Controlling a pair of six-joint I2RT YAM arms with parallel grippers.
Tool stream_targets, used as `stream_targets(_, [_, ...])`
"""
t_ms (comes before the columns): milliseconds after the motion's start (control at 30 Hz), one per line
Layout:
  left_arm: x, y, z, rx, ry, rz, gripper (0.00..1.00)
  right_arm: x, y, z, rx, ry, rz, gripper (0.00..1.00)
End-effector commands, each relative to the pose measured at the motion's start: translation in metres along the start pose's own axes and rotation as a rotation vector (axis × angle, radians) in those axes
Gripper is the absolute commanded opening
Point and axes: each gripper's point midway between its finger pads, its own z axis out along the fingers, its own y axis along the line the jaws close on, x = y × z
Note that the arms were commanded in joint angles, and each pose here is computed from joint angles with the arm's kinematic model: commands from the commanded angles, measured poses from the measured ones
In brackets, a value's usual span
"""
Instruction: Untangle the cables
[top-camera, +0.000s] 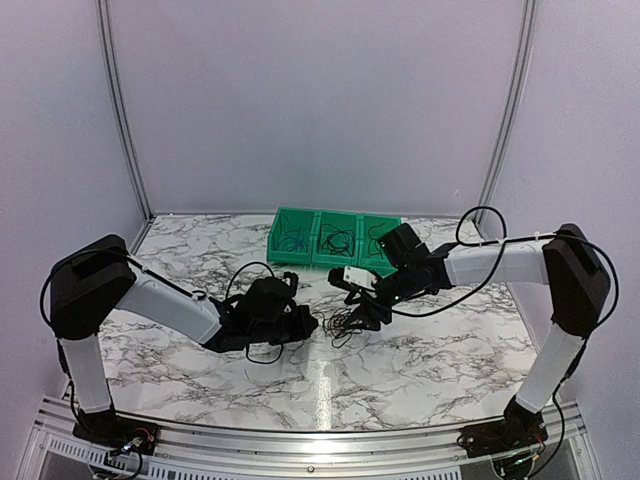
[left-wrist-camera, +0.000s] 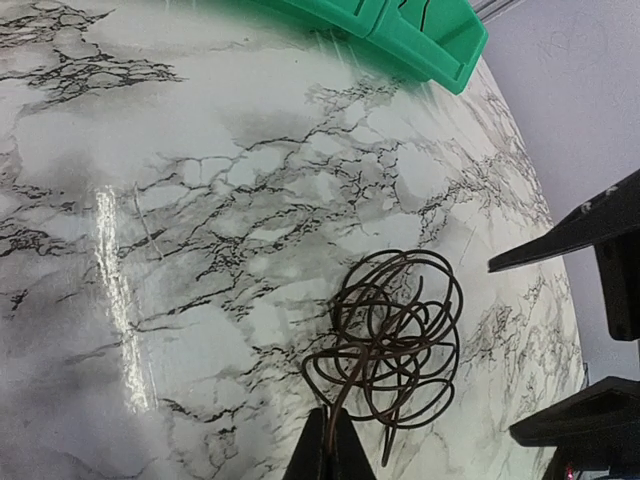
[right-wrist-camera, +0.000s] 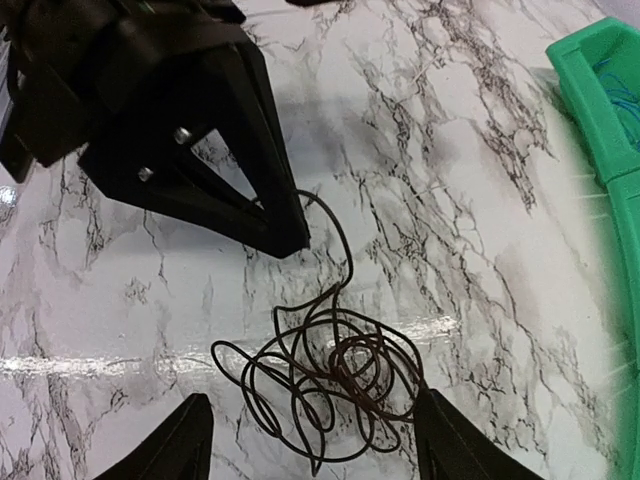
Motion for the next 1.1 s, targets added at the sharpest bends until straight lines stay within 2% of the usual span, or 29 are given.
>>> stream_targets(0, [-0.003, -0.002, -0.017, 0.003, -0.033, 0.027, 0.00, -0.012, -0.012, 0.017, 0.044, 0.007, 0.040, 0.69])
stream_targets(200, [0.000, -0.001, -0.025, 0.008, -0.052, 0.020, 0.00, 0.010, 0.000, 0.058, -0.021, 0.092, 0.082, 0.67])
stream_targets(267, [0.001, 0.000, -0.027, 0.010, -0.055, 0.018, 0.00, 0.016, 0.004, 0.068, -0.022, 0.122, 0.076, 0.62])
stream_targets(500, [-0.018, 0.002, -0.074, 0.013, -0.155, 0.020, 0.00, 0.035, 0.000, 0.082, 0.000, 0.197, 0.086, 0.36])
stream_targets(567, [-0.021, 0.009, -0.099, 0.017, -0.190, 0.012, 0.00, 0.040, -0.001, 0.084, -0.004, 0.219, 0.085, 0.18])
stream_targets(633, [-0.031, 0.013, -0.124, 0.016, -0.244, 0.008, 0.00, 0.044, 0.001, 0.086, -0.017, 0.236, 0.083, 0.10])
stream_targets(867, [-0.090, 0.020, -0.228, -0.143, -0.455, 0.097, 0.00, 0.056, 0.002, 0.094, -0.037, 0.286, 0.095, 0.05])
stream_targets(1067, [-0.142, 0.012, -0.329, -0.216, -0.659, 0.154, 0.00, 0.061, -0.002, 0.095, -0.013, 0.308, 0.098, 0.10])
